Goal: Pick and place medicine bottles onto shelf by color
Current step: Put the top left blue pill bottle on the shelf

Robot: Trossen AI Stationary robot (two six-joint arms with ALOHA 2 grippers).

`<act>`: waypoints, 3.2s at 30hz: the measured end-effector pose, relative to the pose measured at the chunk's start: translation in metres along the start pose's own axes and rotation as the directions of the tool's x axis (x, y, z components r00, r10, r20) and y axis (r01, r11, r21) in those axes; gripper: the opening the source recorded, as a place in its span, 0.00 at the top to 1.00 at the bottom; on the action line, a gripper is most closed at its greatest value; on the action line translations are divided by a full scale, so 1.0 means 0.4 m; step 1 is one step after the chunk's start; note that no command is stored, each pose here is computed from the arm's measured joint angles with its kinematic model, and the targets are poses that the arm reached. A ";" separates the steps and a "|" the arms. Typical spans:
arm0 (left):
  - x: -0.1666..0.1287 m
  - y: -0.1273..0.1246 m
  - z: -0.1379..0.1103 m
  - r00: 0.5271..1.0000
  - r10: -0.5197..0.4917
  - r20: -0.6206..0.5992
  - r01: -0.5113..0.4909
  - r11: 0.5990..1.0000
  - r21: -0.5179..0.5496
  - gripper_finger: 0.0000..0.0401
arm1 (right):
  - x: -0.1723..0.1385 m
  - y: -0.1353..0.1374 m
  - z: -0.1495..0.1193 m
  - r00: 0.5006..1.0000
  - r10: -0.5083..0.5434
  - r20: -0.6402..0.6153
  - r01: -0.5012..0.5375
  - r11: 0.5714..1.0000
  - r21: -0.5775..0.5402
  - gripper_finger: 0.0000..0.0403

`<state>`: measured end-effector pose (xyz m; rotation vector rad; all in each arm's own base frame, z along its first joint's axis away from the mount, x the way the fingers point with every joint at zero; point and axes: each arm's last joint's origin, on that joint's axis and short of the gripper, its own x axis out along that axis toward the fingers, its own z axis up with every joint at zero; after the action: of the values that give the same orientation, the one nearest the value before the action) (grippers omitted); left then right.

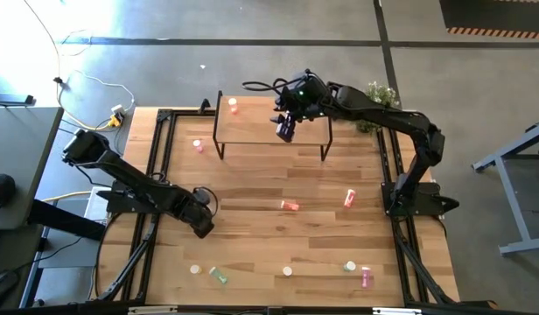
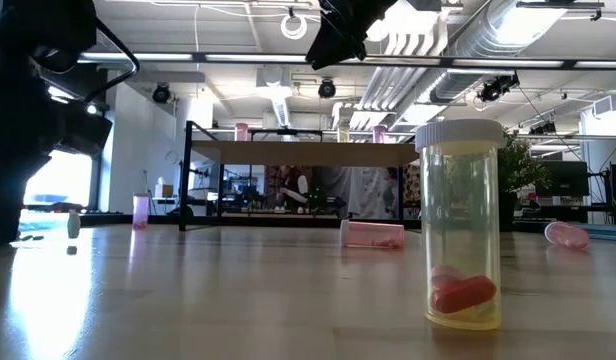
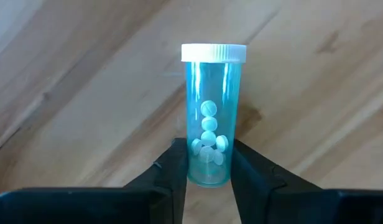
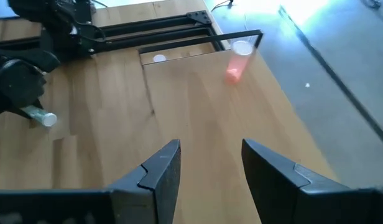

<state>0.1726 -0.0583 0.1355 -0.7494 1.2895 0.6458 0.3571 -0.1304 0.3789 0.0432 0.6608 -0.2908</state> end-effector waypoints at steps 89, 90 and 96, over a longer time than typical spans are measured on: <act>-0.266 0.091 0.379 0.231 -0.394 0.890 0.170 0.917 0.361 0.75 | 0.139 0.055 0.069 0.902 0.406 0.145 -0.408 0.913 -0.018 0.75; -0.266 0.091 0.379 0.231 -0.394 0.890 0.171 0.917 0.361 0.75 | 0.139 0.055 0.069 0.902 0.406 0.144 -0.408 0.913 -0.018 0.75; -0.266 0.091 0.379 0.232 -0.395 0.889 0.177 0.916 0.360 0.75 | 0.139 0.055 0.068 0.903 0.407 0.139 -0.409 0.912 -0.016 0.74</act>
<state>0.2170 0.0827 0.2526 -0.2689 0.0147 0.4945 0.4213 -0.1268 0.3650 0.1714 0.4953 0.1075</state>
